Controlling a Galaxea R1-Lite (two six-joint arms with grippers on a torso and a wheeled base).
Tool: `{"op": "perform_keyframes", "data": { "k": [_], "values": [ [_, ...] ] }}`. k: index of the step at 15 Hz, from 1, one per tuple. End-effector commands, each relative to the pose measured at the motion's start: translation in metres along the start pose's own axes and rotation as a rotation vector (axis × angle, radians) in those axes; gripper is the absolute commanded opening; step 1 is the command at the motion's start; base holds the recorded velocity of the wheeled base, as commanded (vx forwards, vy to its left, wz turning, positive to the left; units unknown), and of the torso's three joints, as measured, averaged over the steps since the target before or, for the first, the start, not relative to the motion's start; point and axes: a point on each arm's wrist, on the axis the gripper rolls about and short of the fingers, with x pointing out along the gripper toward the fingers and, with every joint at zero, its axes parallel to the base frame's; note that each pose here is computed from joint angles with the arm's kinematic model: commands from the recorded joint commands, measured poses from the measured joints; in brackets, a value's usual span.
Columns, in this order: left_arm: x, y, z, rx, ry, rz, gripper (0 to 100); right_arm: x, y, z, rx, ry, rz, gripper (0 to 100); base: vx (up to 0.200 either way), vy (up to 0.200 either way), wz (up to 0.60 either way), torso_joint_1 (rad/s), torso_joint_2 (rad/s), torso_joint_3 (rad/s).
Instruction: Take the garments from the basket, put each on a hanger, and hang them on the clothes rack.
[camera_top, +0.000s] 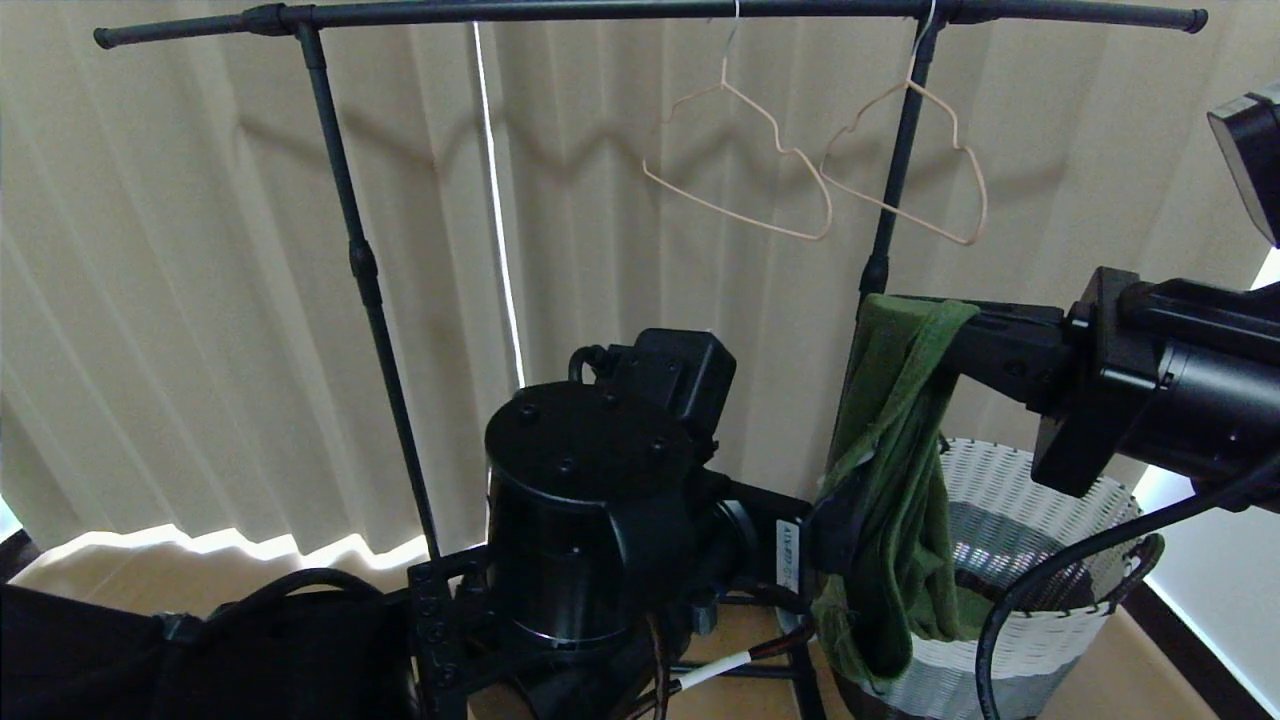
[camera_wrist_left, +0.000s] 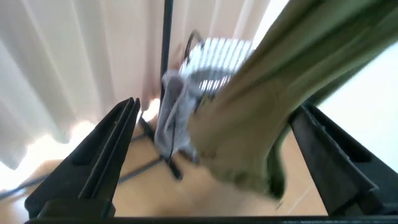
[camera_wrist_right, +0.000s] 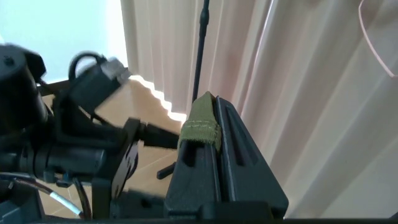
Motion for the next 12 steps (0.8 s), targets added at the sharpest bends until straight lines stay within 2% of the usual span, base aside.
{"op": "perform_keyframes", "data": {
  "k": [1,3,6,7,12],
  "values": [
    [0.007,0.000,-0.002,0.000,0.000,0.006,100,0.000,0.000,-0.001,0.000,0.004,0.000,0,0.000,0.000,0.00,0.000,0.00,0.000],
    [0.016,0.002,-0.019,0.037,0.051,0.022,100,-0.001,0.000,0.000,0.000,0.001,0.001,0,0.000,0.000,0.00,0.000,0.00,0.000],
    [0.012,0.008,-0.036,0.135,0.132,0.035,100,-0.005,0.001,0.002,-0.003,-0.011,-0.001,0,0.000,0.000,0.00,0.000,0.00,0.000],
    [0.007,0.012,-0.047,0.184,0.195,0.049,100,-0.007,0.002,0.004,-0.002,-0.019,0.000,0,0.000,0.000,0.00,0.000,0.00,0.000],
    [-0.002,0.020,-0.066,0.212,0.270,0.066,100,-0.012,0.003,0.007,-0.009,-0.037,-0.002,0,0.000,0.000,0.00,0.000,0.00,0.000]
  ]
}}
